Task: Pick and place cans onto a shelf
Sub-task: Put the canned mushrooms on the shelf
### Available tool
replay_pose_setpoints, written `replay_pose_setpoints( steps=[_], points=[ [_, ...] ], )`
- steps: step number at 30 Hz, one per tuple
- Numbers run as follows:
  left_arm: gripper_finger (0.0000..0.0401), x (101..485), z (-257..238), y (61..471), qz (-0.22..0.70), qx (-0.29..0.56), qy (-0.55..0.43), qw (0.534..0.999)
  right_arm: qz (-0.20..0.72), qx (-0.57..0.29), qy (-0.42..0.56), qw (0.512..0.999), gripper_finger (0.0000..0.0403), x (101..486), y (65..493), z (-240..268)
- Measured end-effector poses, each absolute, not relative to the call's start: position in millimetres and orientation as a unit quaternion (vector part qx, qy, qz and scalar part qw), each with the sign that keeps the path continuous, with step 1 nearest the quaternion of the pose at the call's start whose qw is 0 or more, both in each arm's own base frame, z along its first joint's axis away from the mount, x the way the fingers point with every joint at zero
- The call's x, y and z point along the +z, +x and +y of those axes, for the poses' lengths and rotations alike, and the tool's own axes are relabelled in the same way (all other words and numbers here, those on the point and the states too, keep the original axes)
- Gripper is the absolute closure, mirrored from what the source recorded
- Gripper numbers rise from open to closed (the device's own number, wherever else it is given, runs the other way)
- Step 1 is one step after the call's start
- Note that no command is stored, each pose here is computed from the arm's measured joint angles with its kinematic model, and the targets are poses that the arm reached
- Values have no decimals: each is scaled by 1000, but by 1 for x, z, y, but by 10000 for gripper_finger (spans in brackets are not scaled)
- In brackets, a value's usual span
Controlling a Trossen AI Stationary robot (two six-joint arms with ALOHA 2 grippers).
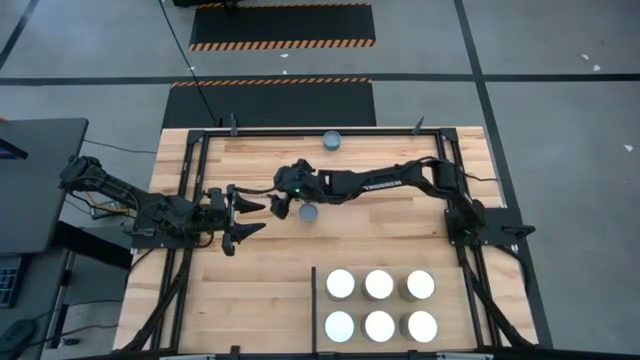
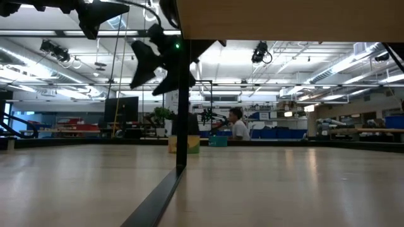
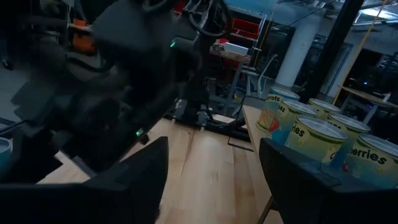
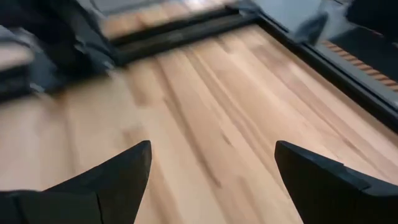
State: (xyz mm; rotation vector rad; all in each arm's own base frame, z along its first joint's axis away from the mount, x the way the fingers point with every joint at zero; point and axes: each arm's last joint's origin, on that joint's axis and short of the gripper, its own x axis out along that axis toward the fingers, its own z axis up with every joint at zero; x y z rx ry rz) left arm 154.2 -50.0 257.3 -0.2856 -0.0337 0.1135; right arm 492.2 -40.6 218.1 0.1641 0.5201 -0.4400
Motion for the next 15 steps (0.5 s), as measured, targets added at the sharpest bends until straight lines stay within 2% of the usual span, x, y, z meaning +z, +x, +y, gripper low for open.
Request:
replay_pose_setpoints(
  steps=[7,15],
  points=[
    [145,257,-50,154,-16,57,-142,988,320,-216,54,921,54,210,484,-39],
    [145,257,-50,154,-16,57,-142,988,344,-252,119,897,54,201,476,-37]
  ],
)
